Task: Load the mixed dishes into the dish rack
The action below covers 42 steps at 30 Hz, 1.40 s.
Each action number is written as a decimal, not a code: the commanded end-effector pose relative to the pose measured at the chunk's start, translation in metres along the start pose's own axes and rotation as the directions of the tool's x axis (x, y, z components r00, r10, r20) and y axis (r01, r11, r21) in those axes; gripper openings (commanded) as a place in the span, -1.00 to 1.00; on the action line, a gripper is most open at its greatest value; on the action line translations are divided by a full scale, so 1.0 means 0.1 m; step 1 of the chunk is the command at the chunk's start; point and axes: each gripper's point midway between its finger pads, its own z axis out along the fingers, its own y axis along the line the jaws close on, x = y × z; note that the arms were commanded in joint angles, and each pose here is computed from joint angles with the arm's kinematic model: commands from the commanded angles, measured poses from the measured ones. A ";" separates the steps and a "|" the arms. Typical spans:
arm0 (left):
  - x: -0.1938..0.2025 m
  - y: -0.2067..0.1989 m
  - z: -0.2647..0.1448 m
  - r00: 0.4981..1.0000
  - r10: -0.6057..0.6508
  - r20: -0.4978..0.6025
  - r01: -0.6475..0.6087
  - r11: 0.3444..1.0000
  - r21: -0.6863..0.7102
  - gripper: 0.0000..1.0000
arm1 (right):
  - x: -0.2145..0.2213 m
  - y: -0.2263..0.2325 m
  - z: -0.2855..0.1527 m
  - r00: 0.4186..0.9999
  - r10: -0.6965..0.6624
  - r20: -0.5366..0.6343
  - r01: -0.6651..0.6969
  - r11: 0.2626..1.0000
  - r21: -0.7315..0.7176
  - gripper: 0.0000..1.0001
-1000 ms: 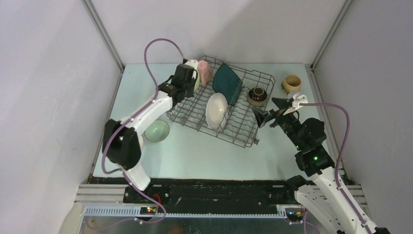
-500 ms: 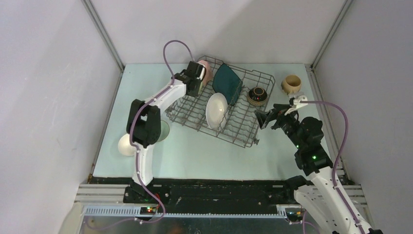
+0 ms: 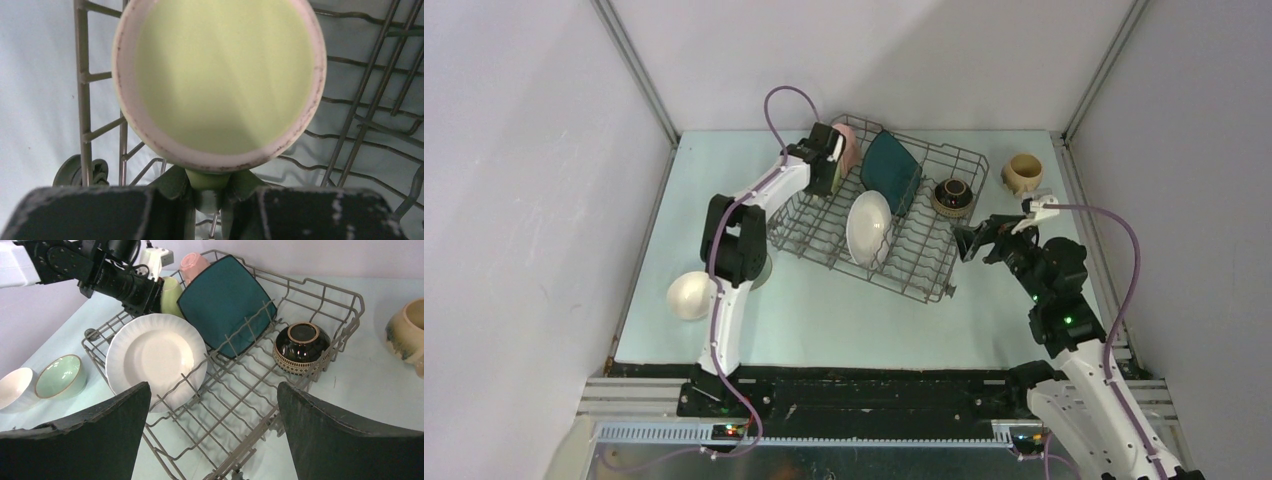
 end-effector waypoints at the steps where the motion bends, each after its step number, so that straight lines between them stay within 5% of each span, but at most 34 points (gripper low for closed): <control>1: -0.28 0.02 -0.05 0.998 -0.012 0.059 0.011 1.000 0.024 -0.84 | 0.00 -0.06 0.04 0.999 0.045 0.006 -0.045 0.999 0.026 0.99; 4: -0.25 -0.01 0.00 0.999 -0.003 0.041 0.001 0.999 0.049 -0.80 | 0.05 -0.08 0.05 0.999 0.046 -0.012 -0.045 0.998 0.035 0.99; 12: -0.20 0.04 -0.04 1.000 -0.008 0.009 0.008 1.000 0.022 -0.22 | 0.09 -0.11 0.06 0.999 0.046 -0.017 -0.045 0.999 0.026 0.99; 17: -0.22 0.09 -0.14 1.000 -0.010 0.014 0.010 1.000 0.003 -0.14 | 0.10 -0.10 0.06 0.998 0.054 -0.021 -0.054 0.998 0.022 0.99; 31: -0.49 0.28 -0.92 0.991 -0.046 0.124 0.048 0.999 -0.015 0.53 | 0.08 -0.03 0.01 0.997 0.068 -0.020 -0.069 0.998 -0.009 0.99; 34: -0.50 0.33 -1.09 0.989 -0.059 0.139 0.063 0.998 -0.026 0.52 | 0.06 -0.03 0.00 0.997 0.073 -0.012 -0.073 0.997 -0.006 0.99; 39: -0.40 0.38 -1.47 0.962 -0.139 0.235 0.141 0.990 0.009 0.49 | 0.03 -0.23 0.01 0.993 0.112 0.023 -0.114 0.987 0.111 0.99; 42: -0.23 0.40 -1.77 0.936 -0.189 0.298 0.182 0.982 0.053 0.49 | 0.15 -0.66 0.03 0.977 0.208 0.043 -0.210 0.912 0.352 0.99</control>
